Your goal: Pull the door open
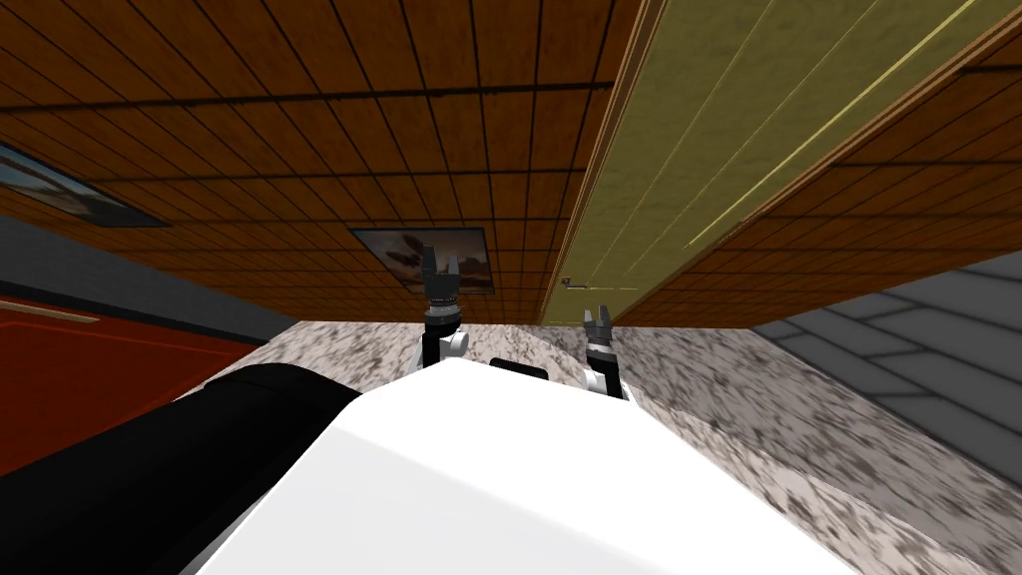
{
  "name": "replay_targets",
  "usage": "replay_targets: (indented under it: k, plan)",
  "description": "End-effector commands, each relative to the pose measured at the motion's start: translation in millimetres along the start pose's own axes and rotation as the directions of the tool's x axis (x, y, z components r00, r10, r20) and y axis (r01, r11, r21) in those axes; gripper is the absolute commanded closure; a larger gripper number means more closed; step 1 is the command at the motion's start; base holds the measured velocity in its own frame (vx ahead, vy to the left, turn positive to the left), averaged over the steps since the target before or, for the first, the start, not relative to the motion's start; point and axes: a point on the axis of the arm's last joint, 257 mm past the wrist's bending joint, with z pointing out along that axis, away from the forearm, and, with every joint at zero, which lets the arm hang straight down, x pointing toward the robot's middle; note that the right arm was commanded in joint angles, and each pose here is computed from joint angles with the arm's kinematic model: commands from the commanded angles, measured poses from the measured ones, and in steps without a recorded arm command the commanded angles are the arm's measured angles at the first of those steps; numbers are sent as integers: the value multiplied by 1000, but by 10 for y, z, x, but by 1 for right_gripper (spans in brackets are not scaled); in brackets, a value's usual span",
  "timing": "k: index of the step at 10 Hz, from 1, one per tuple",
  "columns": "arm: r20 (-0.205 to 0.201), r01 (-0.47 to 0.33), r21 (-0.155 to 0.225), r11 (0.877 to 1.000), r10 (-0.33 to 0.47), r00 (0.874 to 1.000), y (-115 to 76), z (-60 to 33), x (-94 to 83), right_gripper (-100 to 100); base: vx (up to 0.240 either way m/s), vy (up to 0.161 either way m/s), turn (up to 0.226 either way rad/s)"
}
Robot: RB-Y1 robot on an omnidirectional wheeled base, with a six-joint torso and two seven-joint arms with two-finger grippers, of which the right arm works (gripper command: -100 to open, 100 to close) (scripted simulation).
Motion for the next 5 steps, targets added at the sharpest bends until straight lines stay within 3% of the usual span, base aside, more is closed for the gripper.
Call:
replay_targets:
  k: [1,5]
  plan:
    - [-5,-7,19,1000,7,1000,-126,-15,-34,-100,71,-46,144]
    - [-3,-12,87,996,12,1000,-470,-135,-115,-100,50,-33,66]
